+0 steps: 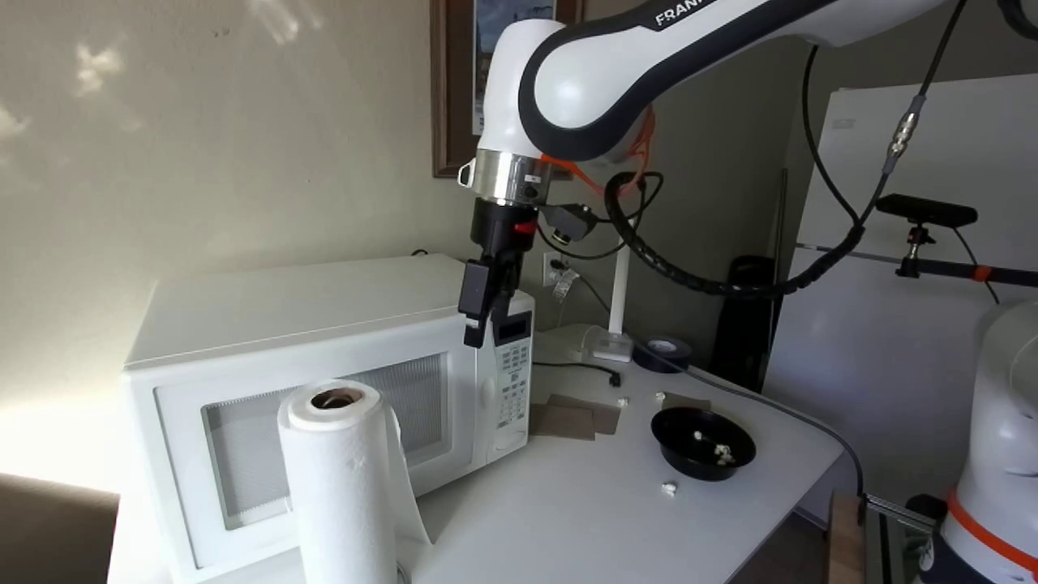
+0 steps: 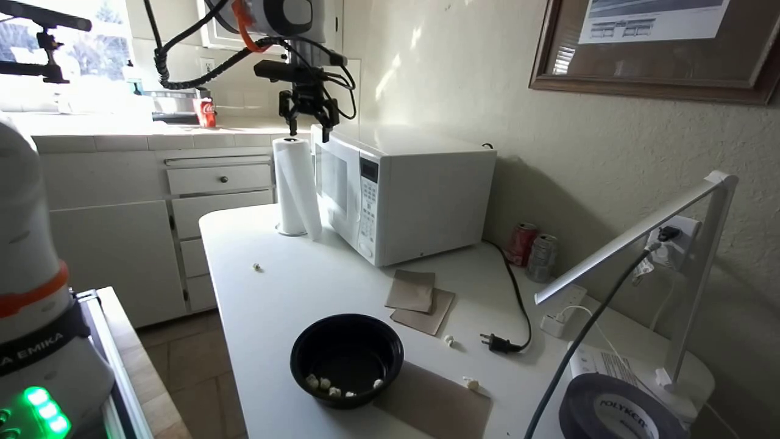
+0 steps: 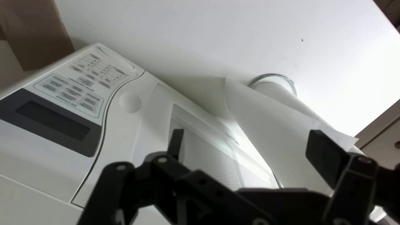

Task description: Remove the paper towel from the paper towel holder and put it on the table

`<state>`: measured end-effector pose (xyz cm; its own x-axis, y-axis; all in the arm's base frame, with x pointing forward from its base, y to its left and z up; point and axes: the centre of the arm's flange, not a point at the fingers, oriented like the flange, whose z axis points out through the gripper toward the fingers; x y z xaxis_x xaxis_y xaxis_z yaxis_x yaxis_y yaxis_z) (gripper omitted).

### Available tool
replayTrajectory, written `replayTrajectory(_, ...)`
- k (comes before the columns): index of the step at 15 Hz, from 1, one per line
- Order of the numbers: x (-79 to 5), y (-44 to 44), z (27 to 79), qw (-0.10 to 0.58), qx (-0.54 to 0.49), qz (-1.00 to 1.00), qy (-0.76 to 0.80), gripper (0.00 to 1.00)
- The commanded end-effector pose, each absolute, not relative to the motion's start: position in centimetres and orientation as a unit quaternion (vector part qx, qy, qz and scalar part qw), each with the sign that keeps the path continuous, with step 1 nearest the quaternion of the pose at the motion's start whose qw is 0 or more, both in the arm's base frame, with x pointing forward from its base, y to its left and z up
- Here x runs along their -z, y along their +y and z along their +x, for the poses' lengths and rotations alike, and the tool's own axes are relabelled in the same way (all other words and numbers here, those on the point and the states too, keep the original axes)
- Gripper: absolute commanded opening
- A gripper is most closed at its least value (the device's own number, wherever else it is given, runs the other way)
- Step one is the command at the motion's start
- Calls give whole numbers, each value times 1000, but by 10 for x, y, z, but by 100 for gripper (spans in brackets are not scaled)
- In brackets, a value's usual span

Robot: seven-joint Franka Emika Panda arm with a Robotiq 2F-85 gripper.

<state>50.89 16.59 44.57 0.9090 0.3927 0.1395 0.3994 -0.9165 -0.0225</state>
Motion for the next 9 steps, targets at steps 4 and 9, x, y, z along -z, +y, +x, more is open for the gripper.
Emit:
replayTrajectory(4, -445, 242, 530, 3, 68, -980, -189, 100)
replayTrajectory(9, -433, 264, 547, -4, 85, -981, -177, 100)
